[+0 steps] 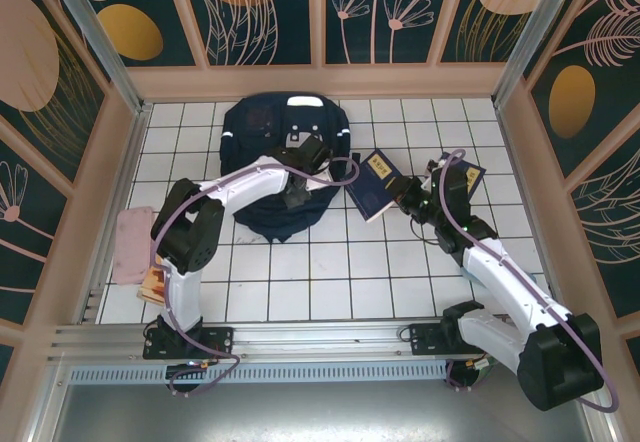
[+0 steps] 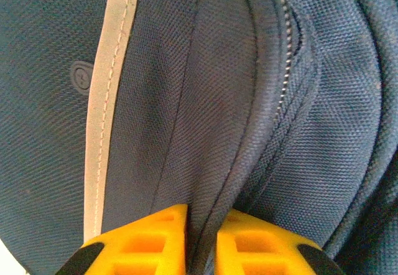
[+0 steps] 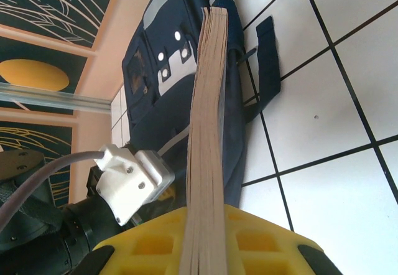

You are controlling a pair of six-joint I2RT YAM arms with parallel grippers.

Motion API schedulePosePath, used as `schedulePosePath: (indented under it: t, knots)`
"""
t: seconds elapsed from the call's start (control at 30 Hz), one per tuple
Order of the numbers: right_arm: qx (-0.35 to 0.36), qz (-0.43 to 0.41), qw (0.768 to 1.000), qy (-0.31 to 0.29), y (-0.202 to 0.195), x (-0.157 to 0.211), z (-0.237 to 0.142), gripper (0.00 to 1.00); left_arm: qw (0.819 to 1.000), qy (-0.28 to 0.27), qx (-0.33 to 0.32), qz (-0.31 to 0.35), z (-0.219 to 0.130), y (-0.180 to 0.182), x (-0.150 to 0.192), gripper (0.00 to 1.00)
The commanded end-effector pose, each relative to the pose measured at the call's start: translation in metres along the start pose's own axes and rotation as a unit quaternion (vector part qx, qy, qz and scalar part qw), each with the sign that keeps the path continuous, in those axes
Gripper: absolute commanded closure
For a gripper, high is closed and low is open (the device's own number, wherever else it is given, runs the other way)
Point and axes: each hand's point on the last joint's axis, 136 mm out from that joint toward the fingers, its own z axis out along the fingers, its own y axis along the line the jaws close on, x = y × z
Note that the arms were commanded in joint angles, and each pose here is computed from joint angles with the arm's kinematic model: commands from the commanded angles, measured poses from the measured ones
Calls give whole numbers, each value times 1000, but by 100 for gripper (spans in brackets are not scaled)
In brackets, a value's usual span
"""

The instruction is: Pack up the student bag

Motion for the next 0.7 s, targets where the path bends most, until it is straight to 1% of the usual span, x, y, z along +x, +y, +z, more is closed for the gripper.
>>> schedulePosePath:
  t: [0.0,0.1,0.2,0.27,0.37,0.43,0.53,0.6,0.67]
  knots:
    - [-14,-5,1000,-16,3,-4,-7,90,998,-29,-53,-22,-24,33,-13,87]
    - [-7,-3,1000,-9,-4,1,-5,90,993,-78,-75,-48,-49,49,-27,92]
    - [-12,-3,1000,2,-4,8,-4,90,986,-119,-92,-75,-72,61,-35,94]
    - [-20,-6,1000,11,0,12,-4,90,984,-134,-88,-82,-81,62,-37,94]
    - [-56,-17,997,47,18,28,-4,90,976,-161,-89,-115,-99,69,-44,98]
    - [-72,-19,995,66,28,39,-5,90,969,-181,-96,-141,-110,76,-49,99]
    - [-76,-18,993,87,33,55,-4,90,951,-220,-104,-191,-133,90,-60,99]
    - [-76,-10,993,94,32,62,-3,90,941,-240,-103,-214,-146,98,-66,100]
    - [-90,4,991,102,34,68,-2,90,932,-260,-101,-232,-158,103,-71,100]
